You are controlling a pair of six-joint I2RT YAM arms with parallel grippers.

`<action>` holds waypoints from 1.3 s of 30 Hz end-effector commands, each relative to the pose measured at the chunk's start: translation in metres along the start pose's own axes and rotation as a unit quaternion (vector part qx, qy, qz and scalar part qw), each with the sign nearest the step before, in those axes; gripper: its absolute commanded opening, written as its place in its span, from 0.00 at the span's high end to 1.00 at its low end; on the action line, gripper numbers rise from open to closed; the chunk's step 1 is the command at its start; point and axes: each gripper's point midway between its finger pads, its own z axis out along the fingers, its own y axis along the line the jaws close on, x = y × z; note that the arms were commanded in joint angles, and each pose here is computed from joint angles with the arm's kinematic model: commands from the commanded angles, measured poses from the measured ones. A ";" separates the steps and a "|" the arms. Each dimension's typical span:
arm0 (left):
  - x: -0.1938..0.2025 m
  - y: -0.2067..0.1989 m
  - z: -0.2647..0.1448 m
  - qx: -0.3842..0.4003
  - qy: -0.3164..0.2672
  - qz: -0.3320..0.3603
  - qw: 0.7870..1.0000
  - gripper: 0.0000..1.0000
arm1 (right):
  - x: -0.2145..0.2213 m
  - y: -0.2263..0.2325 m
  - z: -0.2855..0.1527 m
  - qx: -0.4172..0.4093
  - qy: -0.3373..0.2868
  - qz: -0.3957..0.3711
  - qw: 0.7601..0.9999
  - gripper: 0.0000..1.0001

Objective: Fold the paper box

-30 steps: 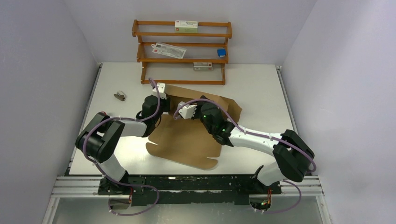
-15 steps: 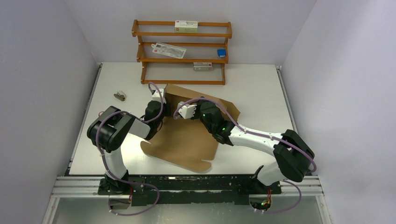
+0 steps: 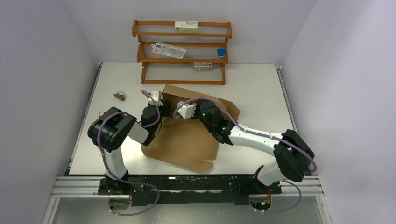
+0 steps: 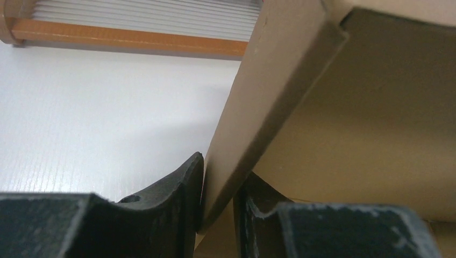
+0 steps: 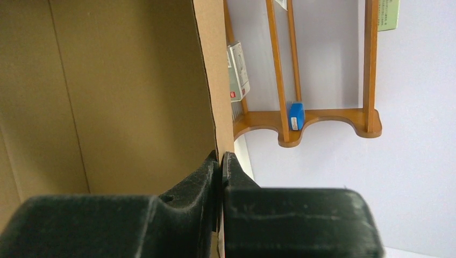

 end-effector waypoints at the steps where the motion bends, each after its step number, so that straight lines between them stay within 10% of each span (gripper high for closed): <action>1: -0.026 -0.013 0.003 0.026 -0.050 -0.014 0.998 0.70 | 0.000 0.019 0.002 -0.035 -0.003 0.012 0.999 0.94; 25: -0.052 0.017 -0.011 -0.168 -0.141 0.016 0.976 0.91 | -0.001 0.026 -0.004 -0.058 -0.001 0.027 0.998 1.00; 39: -0.052 -0.011 -0.035 -0.058 -0.128 0.008 0.990 0.56 | -0.004 0.017 -0.005 -0.041 -0.007 0.026 0.999 0.88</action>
